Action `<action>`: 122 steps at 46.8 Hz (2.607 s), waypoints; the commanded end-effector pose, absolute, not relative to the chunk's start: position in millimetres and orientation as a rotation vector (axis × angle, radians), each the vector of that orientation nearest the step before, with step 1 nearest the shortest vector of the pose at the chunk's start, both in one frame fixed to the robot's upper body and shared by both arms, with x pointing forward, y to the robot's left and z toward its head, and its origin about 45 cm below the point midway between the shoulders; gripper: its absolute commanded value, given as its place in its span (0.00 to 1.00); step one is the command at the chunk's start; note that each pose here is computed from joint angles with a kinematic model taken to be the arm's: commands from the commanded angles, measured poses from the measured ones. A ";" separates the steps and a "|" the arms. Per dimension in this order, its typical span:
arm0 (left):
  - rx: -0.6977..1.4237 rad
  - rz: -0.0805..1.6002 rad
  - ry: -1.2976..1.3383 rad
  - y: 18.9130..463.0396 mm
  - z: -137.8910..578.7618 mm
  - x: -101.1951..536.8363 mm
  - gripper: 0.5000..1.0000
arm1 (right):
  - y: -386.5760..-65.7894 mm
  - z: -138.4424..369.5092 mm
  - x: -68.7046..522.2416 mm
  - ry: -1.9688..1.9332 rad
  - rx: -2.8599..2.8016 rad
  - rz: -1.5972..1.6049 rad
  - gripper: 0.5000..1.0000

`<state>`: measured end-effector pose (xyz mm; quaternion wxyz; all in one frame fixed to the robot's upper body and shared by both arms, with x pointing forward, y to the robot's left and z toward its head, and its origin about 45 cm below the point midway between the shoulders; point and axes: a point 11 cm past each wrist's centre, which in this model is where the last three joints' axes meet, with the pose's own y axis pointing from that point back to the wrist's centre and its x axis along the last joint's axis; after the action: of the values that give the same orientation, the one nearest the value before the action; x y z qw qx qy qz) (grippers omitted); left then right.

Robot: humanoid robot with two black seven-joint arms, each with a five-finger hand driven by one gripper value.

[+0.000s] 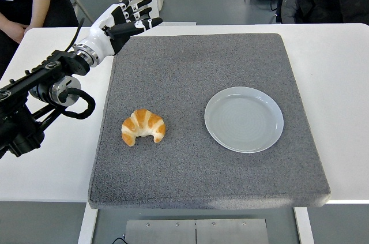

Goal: Place the bread on the plate

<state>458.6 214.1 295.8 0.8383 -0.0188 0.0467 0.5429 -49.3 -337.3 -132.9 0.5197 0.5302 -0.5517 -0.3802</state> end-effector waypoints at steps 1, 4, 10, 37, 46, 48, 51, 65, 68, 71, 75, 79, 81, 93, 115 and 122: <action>-0.001 1.121 -0.005 217.2 304.9 452.3 0.87 | -337.4 -132.9 -49.1 -1.324 1.271 -0.911 1.00; 0.042 1.092 -0.095 217.3 308.9 445.6 0.87 | -337.4 -132.9 -49.1 -1.324 1.271 -0.911 1.00; 0.136 1.023 -0.281 214.6 311.8 431.0 0.87 | -336.9 -133.0 -48.2 -1.324 1.273 -0.911 1.00; 0.481 0.720 -0.700 219.1 328.3 387.6 0.87 | -336.9 -133.1 -43.6 -1.329 1.278 -0.906 1.00; 0.609 0.676 -0.674 235.1 327.7 381.3 0.87 | -336.9 -133.2 -42.7 -1.330 1.280 -0.905 1.00; 0.643 0.673 -0.658 238.7 324.4 380.9 0.87 | -336.9 -133.2 -42.7 -1.330 1.280 -0.905 1.00; 0.680 0.678 -0.646 242.7 321.8 381.4 0.87 | -337.0 -133.2 -42.7 -1.331 1.279 -0.905 1.00; 0.702 0.625 -0.629 234.3 317.7 370.5 0.87 | -337.0 -133.2 -42.7 -1.331 1.279 -0.905 1.00; 0.696 0.606 -0.626 229.6 315.5 365.3 0.87 | -336.8 -133.2 -42.8 -1.329 1.281 -0.906 1.00; 0.691 0.588 -0.622 225.6 313.9 362.0 0.87 | -336.8 -133.2 -42.8 -1.329 1.281 -0.906 1.00; 0.708 0.567 -0.601 225.9 302.4 356.2 0.87 | -336.9 -133.2 -42.7 -1.330 1.280 -0.905 1.00; 0.731 0.556 -0.586 230.0 293.6 352.6 0.87 | -336.8 -133.2 -42.7 -1.329 1.281 -0.906 1.00; 0.743 0.549 -0.578 232.3 289.0 350.6 0.87 | -336.9 -133.2 -42.7 -1.330 1.280 -0.905 1.00; 0.749 0.533 -0.583 235.3 275.9 344.2 0.83 | -336.8 -133.2 -42.8 -1.329 1.281 -0.906 1.00; 0.700 0.541 -0.689 229.8 246.2 334.3 0.82 | -336.9 -133.2 -42.7 -1.330 1.280 -0.905 1.00; 0.694 0.558 -0.698 236.1 245.5 339.3 0.82 | -337.0 -133.2 -42.7 -1.331 1.279 -0.905 1.00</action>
<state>337.0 233.3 245.5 0.8446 0.3331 -0.3275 0.2616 -42.7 -337.2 -133.1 0.5170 0.5328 -0.5540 -0.3767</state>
